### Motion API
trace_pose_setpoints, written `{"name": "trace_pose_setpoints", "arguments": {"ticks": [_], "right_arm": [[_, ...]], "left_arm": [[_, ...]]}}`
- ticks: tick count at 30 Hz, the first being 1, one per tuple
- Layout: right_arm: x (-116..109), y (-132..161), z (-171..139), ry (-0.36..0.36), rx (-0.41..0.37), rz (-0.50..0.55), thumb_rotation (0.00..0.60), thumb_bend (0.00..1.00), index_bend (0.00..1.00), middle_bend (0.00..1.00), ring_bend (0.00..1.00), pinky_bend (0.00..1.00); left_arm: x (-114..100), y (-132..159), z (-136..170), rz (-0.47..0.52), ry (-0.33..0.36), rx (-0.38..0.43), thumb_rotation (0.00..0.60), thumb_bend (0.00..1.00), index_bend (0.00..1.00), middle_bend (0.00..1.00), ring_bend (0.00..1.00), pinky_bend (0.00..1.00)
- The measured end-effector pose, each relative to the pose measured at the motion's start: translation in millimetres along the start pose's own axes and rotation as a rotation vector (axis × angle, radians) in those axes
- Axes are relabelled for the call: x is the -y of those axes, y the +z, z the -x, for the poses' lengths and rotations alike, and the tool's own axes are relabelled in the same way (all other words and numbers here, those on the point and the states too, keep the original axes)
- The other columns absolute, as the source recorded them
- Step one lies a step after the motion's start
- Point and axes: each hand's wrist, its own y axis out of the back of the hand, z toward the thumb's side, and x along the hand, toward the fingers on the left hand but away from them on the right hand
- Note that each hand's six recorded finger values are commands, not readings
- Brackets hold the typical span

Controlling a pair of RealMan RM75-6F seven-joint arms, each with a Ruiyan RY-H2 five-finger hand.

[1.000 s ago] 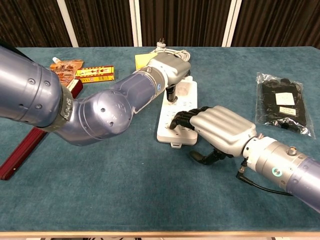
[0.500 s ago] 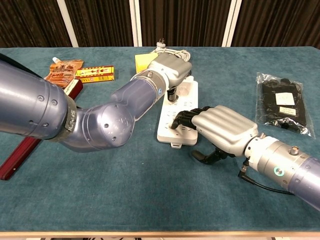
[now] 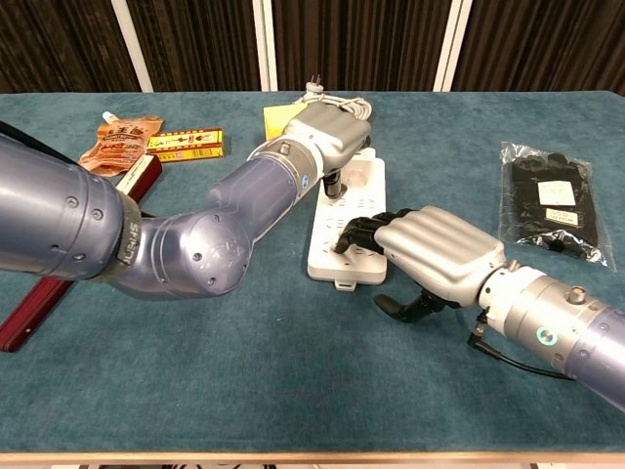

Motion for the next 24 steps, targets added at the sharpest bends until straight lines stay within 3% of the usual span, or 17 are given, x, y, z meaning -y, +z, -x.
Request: {"name": "trace_pose_setpoints", "arguments": {"ticks": [21, 24], "right_arm": [[5.4, 4.7, -4.6, 0.025, -0.002, 0.001, 0.600, 0.49, 0.27, 0.28, 0.20, 0.24], [5.9, 5.2, -4.6, 0.026, -0.002, 0.001, 0.600, 0.49, 0.27, 0.28, 0.20, 0.24]], "left_arm": [[-5.1, -8.2, 3.2, 0.010, 0.011, 0.000, 0.600, 0.35, 0.75, 0.81, 0.44, 0.46], [-5.7, -7.6, 3.2, 0.013, 0.012, 0.001, 0.600, 0.35, 0.75, 0.81, 0.48, 0.50]]}}
